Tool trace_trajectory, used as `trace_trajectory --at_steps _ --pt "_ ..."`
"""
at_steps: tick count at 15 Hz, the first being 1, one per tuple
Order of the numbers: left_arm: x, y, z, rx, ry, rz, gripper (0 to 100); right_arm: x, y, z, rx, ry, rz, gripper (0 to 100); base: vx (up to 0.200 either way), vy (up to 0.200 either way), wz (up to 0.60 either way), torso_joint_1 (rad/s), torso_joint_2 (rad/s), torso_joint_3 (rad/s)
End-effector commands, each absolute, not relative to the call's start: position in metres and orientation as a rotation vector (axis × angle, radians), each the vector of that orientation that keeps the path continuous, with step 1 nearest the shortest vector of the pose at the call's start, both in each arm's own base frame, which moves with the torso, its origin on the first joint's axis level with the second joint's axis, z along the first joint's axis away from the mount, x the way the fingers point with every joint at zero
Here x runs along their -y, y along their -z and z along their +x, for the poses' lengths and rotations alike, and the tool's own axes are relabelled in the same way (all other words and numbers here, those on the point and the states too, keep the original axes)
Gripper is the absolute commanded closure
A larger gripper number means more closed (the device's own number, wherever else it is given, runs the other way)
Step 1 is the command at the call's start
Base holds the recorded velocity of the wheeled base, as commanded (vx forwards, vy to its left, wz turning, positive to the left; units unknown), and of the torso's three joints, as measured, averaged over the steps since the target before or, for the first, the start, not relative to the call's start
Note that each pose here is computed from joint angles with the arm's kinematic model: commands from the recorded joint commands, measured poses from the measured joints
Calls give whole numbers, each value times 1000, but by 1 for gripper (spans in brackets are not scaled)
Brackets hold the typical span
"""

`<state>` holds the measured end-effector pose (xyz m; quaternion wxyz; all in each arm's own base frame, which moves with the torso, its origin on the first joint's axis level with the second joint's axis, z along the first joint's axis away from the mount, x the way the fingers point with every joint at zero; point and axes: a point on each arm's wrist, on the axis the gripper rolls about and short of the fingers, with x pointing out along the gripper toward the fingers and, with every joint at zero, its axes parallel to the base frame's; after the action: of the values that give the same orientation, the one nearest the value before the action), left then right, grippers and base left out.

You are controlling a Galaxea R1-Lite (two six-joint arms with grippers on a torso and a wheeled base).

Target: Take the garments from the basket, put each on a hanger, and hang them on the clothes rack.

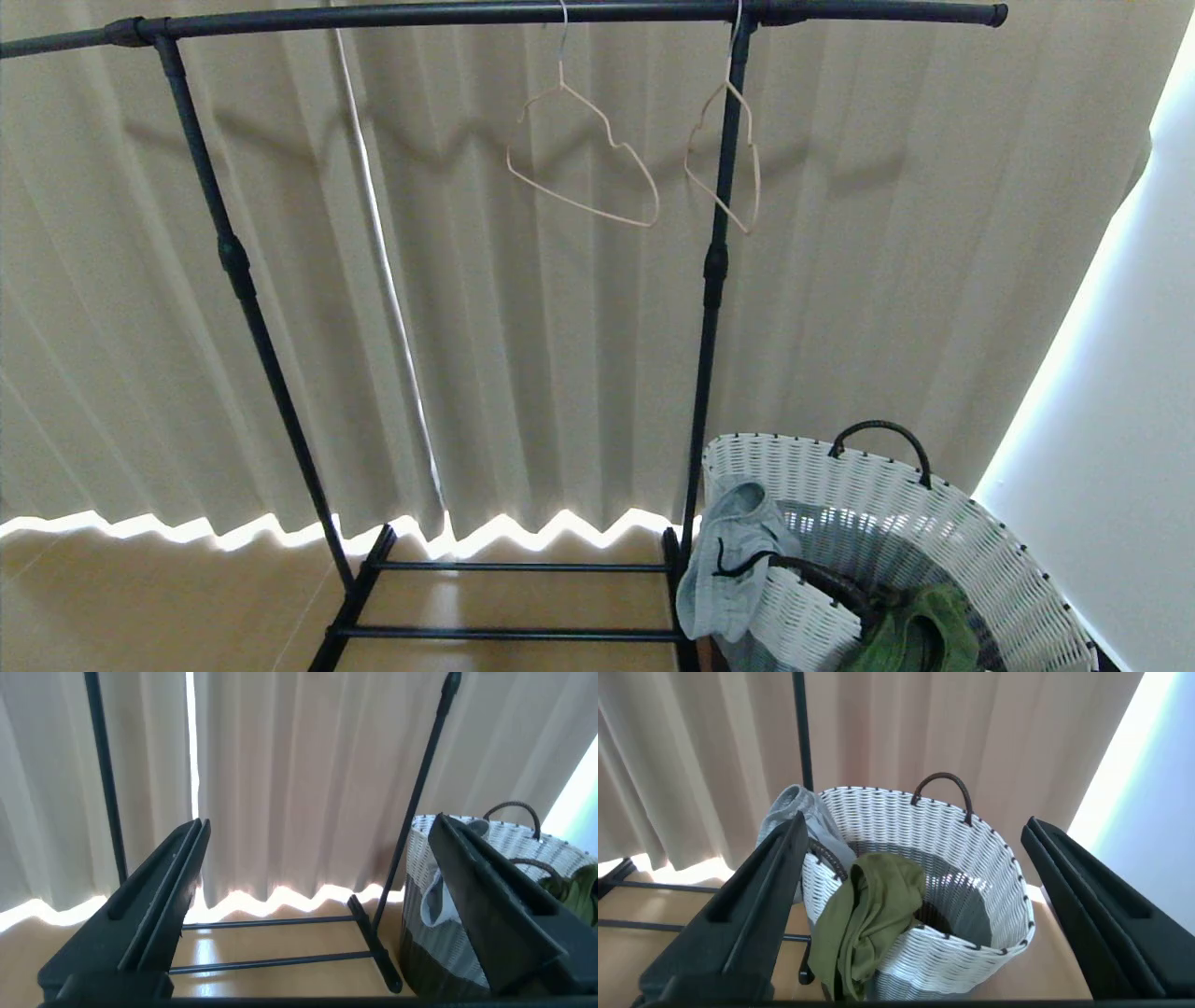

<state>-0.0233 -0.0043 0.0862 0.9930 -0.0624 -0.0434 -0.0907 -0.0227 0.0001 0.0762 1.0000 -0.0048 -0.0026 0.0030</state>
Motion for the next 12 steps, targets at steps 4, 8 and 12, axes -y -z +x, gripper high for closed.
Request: trace_trajectory --at_steps 4,8,12 --pt "4 -86 -23 86 181 -125 0 0 -76 -23 5 -6 -11 0 50 0 0 -2 2 1" --pt "4 -86 -23 86 183 -125 0 0 -76 -23 5 -6 -11 0 150 0 0 -3 1 3" --pt "4 -87 -23 88 181 -154 0 0 -76 -23 5 -5 -8 0 0 0 0 0 0 0"
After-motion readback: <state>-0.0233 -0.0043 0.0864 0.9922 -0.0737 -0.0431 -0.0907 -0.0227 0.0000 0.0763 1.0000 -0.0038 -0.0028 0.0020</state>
